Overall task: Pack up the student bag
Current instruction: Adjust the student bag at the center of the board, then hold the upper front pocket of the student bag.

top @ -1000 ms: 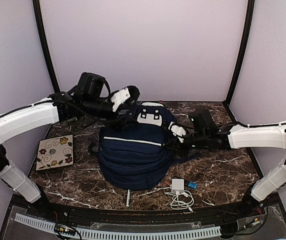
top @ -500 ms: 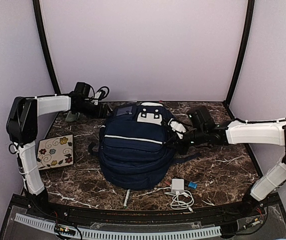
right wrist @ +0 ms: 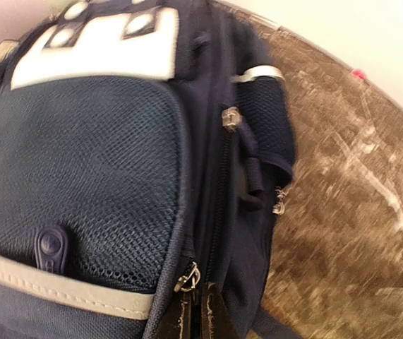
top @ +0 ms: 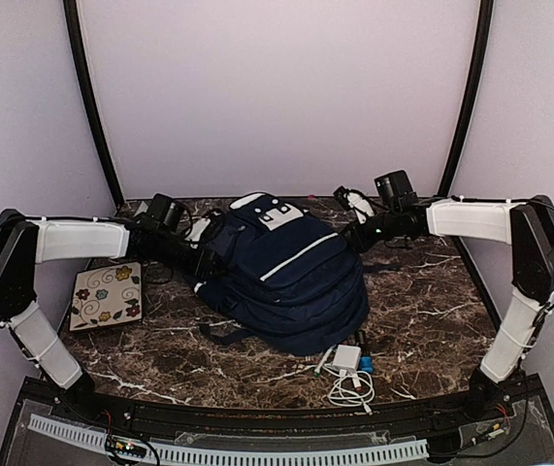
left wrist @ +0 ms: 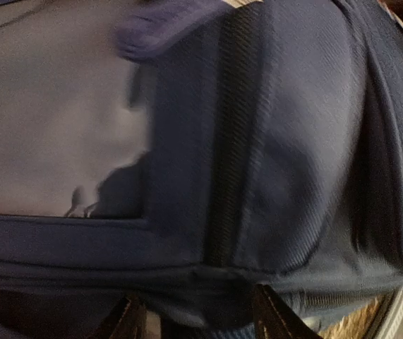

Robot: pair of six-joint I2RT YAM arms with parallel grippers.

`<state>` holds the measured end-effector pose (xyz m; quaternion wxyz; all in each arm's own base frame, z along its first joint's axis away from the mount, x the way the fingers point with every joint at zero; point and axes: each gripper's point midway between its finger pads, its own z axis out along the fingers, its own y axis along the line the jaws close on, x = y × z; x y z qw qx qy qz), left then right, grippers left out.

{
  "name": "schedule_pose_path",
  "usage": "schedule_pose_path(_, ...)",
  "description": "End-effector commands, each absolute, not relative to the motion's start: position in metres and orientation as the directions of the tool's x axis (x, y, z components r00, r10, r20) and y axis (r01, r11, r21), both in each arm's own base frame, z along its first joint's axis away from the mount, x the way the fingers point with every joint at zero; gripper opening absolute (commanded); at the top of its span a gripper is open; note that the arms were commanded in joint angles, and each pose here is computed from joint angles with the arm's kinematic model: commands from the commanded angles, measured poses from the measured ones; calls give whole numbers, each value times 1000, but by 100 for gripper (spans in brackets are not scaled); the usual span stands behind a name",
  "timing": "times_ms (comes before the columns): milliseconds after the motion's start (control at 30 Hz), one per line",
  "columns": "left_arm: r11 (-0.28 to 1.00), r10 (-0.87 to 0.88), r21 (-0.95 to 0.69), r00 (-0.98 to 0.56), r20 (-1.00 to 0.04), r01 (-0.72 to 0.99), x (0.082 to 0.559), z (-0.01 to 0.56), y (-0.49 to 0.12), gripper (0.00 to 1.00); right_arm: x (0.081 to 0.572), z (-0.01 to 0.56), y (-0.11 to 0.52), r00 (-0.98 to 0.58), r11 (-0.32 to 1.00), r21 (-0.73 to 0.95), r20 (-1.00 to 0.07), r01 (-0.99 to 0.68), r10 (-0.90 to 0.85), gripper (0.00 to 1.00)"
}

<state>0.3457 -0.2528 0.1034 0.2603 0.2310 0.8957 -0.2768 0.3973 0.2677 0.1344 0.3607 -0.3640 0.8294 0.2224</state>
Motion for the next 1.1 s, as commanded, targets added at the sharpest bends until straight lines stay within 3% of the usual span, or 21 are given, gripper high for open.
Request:
schedule_pose_path(0, 523, 447, -363, -610, -654, 772, 268, 132, -286, 53, 442, 183, 292, -355, 625, 37, -849, -780, -392, 0)
schedule_pose_path(133, 355, 510, -205, -372, -775, 912, 233, 184, -296, 53, 448, 216, 299, -240, 608, -65, -881, -792, -408, 0)
schedule_pose_path(300, 302, 358, -52, -164, -919, 952, 233, 278, -303, 53, 437, 250, 304, -61, 563, -250, -878, -788, -475, 0)
schedule_pose_path(433, 362, 372, 26, -119, -921, 932, 268, 281, -314, 55, 423, 283, 310, 71, 533, -369, -865, -761, -497, 0)
schedule_pose_path(500, 363, 398, 33, -123, -909, 931, 287, 279, -327, 62, 415, 302, 314, 138, 513, -419, -857, -749, -497, 0)
schedule_pose_path(833, 161, 356, 173, 106, -928, 972, 353, 322, -368, 90, 363, 365, 337, 400, 390, -595, -784, -702, -475, 0)
schedule_pose_path(933, 107, 313, 150, 110, -943, 983, 376, 319, -371, 92, 354, 369, 341, 432, 367, -615, -770, -698, -469, 0)
schedule_pose_path(1067, -36, 256, 103, 109, -961, 994, 373, 316, -387, 93, 349, 366, 347, 446, 344, -628, -757, -697, -478, 0)
